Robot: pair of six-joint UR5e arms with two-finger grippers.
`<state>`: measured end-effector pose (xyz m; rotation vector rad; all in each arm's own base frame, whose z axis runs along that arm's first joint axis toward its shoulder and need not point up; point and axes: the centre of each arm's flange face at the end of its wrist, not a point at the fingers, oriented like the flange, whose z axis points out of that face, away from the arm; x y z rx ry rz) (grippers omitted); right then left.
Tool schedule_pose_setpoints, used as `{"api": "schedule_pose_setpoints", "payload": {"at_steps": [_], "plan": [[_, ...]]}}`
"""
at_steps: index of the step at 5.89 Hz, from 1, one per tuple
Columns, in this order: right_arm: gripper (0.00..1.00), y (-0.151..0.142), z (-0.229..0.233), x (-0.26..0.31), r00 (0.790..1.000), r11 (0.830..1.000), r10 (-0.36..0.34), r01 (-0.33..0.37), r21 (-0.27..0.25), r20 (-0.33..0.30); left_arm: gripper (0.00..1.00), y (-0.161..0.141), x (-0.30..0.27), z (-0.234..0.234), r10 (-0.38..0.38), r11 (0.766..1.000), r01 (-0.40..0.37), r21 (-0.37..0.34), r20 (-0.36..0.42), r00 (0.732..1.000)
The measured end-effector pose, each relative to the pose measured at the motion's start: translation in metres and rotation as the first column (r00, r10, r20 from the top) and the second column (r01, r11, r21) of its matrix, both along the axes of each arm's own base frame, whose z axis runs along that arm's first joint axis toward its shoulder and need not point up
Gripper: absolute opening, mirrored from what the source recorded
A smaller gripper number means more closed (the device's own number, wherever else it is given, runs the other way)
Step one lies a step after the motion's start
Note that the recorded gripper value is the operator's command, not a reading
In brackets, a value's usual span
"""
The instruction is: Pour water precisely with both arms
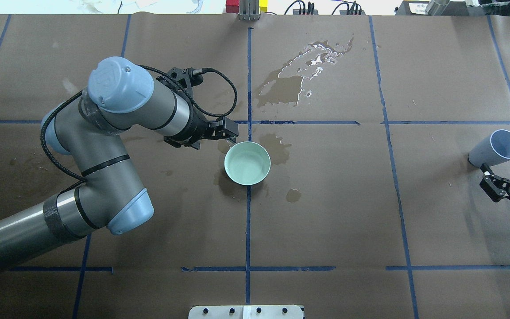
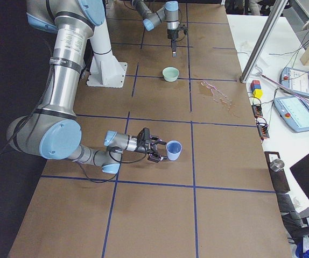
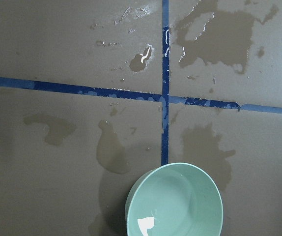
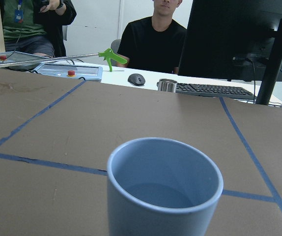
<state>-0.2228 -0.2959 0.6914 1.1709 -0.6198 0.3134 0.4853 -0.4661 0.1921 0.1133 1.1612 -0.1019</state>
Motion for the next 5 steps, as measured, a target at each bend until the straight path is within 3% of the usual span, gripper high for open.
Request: {"api": "schedule_pose_setpoints", "payload": {"at_steps": [5], "plan": [[1.00, -0.0060, -0.0013, -0.0106, 1.000, 1.000, 0.009, -0.009, 0.004, 0.015, 1.00, -0.0001, -0.0052, -0.0024, -0.005, 1.000, 0.005, 0.004, -0.005, 1.000]]}}
